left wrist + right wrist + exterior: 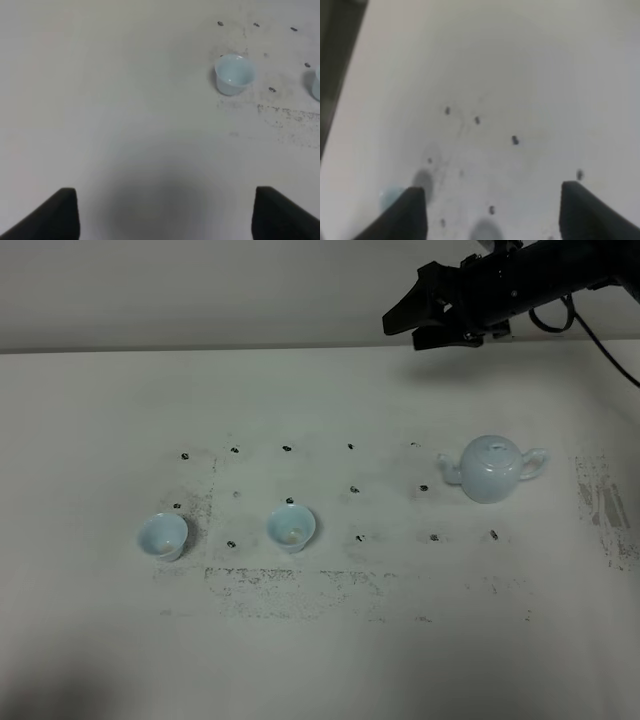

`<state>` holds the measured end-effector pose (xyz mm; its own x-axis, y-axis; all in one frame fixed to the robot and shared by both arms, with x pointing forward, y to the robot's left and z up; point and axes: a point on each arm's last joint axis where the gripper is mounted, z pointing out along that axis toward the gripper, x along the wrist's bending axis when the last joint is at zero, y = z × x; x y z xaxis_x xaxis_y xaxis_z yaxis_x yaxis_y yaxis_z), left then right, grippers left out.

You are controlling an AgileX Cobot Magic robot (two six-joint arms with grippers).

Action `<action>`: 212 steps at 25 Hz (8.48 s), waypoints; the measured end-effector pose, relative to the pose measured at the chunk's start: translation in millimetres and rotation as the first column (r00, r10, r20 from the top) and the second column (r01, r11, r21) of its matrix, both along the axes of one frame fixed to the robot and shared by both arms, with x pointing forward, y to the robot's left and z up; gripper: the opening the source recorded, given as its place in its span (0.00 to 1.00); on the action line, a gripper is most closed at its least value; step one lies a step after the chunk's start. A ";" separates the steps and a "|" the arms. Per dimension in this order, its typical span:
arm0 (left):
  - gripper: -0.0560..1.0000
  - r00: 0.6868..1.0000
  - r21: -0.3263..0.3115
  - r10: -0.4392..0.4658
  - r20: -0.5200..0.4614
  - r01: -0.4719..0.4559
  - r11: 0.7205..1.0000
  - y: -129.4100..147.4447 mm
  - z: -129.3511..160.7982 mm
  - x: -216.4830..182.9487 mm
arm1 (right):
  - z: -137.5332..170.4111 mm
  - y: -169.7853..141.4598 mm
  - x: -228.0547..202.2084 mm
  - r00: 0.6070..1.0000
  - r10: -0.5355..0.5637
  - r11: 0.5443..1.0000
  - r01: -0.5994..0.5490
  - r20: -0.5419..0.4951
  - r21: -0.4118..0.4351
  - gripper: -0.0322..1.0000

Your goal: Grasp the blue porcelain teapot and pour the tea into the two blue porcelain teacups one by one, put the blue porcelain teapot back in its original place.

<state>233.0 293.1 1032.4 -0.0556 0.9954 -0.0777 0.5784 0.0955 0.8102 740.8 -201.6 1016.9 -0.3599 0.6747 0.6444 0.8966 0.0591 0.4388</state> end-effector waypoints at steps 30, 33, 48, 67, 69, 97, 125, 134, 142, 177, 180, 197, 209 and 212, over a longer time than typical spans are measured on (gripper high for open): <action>0.69 1.000 -0.001 0.000 0.000 0.000 1.000 -0.1 0.0 0.0 | 53.5 -68.7 -89.0 0.982 -0.187 0.706 0.150 0.022 -0.692 0.56; 0.69 1.000 -0.001 0.000 0.000 0.000 1.000 -0.1 0.0 0.0 | 43.1 -70.4 -116.0 0.985 -0.167 0.702 0.084 -0.048 -0.708 0.56; 0.69 1.000 -0.001 -0.001 0.000 0.001 1.000 -0.1 0.0 0.0 | 6.4 -71.0 -121.7 0.984 -0.179 0.703 0.136 0.012 -0.698 0.56; 0.69 1.000 -0.002 -0.001 0.000 0.001 1.000 -0.2 0.0 0.0 | -79.2 -94.9 -68.9 0.959 -0.282 0.691 0.206 0.003 -0.693 0.56; 0.69 1.000 -0.002 -0.001 0.000 0.001 1.000 -0.2 0.0 0.0 | -81.5 -95.3 -69.8 0.959 -0.285 0.691 0.195 -0.014 -0.696 0.56; 0.69 1.000 -0.002 -0.001 0.000 0.001 1.000 -0.2 0.0 0.0 | -83.4 -81.8 -96.3 0.907 -0.273 0.756 -0.005 -0.321 -0.655 0.56; 0.69 1.000 -0.002 -0.001 0.000 0.001 1.000 -0.2 0.0 0.0 | -75.4 -97.8 -128.2 0.908 -0.347 0.709 0.091 -0.234 -0.699 0.56; 0.69 1.000 -0.002 -0.001 0.001 0.001 1.000 -0.2 0.1 0.0 | -87.8 -82.6 -127.2 0.900 -0.342 0.734 0.077 -0.269 -0.675 0.56; 0.69 1.000 -0.002 -0.001 0.000 0.001 1.000 -0.2 0.0 0.0 | -87.8 -53.4 -129.1 0.923 -0.276 0.743 0.028 -0.269 -0.669 0.56; 0.69 1.000 -0.002 -0.001 0.000 0.001 1.000 -0.2 0.0 0.0 | -15.9 5.7 -192.8 0.985 -0.144 0.784 0.057 -0.093 -0.618 0.55; 0.69 1.000 -0.002 -0.001 0.000 0.001 1.000 -0.2 0.0 0.0 | -21.9 8.3 -171.7 0.982 -0.178 0.765 0.097 -0.064 -0.637 0.55; 0.69 1.000 -0.002 -0.001 0.000 0.001 1.000 -0.2 0.0 0.0 | -45.3 -7.1 -209.2 0.985 -0.128 0.715 0.009 -0.118 -0.699 0.46; 0.69 1.000 -0.002 -0.001 0.000 0.001 1.000 -0.2 0.0 0.0 | -45.1 -6.1 -164.8 0.984 -0.176 0.743 0.128 -0.007 -0.657 0.45; 0.69 1.000 -0.002 -0.001 0.000 0.001 1.000 -0.2 0.0 0.0 | -48.7 -19.6 -158.1 0.974 -0.221 0.747 0.133 -0.054 -0.651 0.45</action>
<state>233.0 293.0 1032.4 -0.0546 0.9954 -0.0794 0.5785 0.0963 0.8100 582.6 -221.2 968.3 -0.1416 0.9876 0.0683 0.9619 0.1210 0.2451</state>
